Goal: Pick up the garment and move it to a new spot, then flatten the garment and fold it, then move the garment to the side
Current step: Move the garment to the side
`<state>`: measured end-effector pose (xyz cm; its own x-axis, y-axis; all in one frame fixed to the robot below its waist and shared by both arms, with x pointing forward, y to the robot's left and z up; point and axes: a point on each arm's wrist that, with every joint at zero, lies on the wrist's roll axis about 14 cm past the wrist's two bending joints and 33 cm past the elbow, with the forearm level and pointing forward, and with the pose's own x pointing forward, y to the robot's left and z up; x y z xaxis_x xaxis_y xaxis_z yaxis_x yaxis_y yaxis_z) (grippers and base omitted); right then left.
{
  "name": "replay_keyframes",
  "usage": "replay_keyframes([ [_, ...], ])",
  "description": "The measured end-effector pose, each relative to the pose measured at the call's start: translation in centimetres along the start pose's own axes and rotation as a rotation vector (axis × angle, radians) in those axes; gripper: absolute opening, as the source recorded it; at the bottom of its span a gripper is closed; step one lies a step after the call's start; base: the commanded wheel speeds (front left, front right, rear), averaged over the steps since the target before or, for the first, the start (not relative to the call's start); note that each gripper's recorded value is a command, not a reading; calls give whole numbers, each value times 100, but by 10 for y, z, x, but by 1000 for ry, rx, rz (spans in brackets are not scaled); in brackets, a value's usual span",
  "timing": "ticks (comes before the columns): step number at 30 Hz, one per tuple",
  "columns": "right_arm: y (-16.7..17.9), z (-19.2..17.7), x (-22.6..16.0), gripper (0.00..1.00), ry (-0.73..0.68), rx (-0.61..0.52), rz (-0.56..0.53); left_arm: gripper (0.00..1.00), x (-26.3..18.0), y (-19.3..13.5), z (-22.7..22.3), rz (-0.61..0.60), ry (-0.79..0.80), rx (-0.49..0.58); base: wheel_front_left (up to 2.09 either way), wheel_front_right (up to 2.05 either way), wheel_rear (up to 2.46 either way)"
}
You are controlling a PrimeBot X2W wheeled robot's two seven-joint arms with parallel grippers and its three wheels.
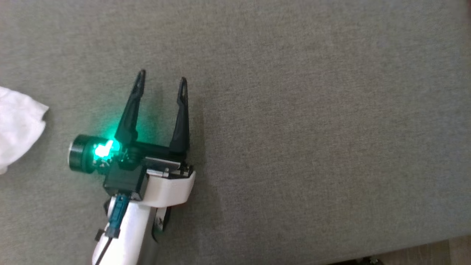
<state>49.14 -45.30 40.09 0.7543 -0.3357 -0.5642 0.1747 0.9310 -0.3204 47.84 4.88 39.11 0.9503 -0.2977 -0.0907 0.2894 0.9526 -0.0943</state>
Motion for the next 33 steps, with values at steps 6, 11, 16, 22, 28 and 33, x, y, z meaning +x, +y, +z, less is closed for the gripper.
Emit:
replay_keyframes([
  [6,-5,-11,4,100,21,-40,-45,100,6,-3,-5,-10,-5,-15,0,0,0],
  [11,28,-3,-3,100,-38,11,11,100,3,-2,8,-8,-21,10,0,0,0],
  [16,90,9,-26,100,-137,93,150,100,-14,3,23,24,-28,22,0,0,0],
  [22,184,23,-85,100,-279,169,389,100,-50,9,48,80,-48,38,0,0,0],
  [28,238,15,-150,100,-409,232,539,100,-89,16,67,143,-73,52,0,0,0],
  [33,254,-12,-193,100,-440,233,582,100,-128,21,75,200,-86,74,0,0,0],
])
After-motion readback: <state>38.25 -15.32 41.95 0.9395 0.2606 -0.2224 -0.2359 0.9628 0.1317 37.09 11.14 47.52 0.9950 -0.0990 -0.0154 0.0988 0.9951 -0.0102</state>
